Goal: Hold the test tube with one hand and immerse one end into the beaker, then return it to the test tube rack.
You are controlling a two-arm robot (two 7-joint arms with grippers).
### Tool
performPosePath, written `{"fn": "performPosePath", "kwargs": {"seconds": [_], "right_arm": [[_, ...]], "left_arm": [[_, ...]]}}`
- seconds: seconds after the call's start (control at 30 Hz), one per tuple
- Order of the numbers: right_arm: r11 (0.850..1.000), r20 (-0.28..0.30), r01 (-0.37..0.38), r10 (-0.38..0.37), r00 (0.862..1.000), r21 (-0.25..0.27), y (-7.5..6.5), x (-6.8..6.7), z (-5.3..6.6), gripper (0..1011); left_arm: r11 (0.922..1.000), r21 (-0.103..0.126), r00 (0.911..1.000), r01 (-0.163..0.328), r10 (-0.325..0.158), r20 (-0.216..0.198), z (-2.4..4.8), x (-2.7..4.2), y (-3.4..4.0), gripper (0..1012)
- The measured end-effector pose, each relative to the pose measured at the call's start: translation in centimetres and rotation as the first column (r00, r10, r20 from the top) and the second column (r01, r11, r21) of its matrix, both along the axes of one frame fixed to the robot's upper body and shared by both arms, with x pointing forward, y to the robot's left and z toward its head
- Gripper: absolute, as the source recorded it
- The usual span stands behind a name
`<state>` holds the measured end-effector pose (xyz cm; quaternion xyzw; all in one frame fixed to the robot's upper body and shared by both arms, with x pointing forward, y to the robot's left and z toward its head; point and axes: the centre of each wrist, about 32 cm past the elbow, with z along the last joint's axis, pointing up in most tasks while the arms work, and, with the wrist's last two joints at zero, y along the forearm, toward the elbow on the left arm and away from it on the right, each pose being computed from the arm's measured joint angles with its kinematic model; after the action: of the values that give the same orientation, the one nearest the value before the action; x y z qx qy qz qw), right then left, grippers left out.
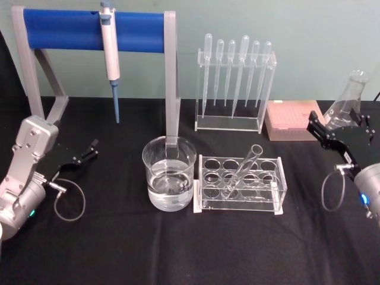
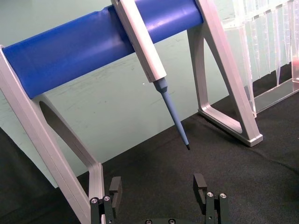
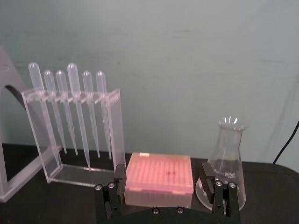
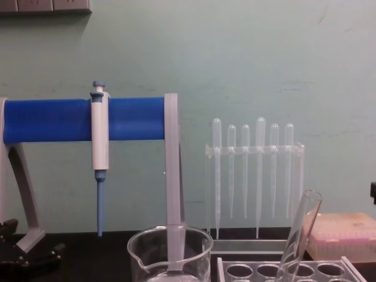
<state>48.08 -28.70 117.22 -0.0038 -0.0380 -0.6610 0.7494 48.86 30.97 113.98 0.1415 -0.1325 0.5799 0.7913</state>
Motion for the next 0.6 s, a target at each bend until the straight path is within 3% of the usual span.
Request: {"fn": "performPosePath", "kwargs": {"seconds": [0.6], "right_arm": [[1.0, 0.0, -0.007, 0.007, 1.0, 0.0, 0.02, -0.01, 0.14, 1002]], "left_arm": [[1.0, 0.0, 1.0, 0.0, 0.0, 0.0, 0.0, 0.0, 0.0, 1000]]}}
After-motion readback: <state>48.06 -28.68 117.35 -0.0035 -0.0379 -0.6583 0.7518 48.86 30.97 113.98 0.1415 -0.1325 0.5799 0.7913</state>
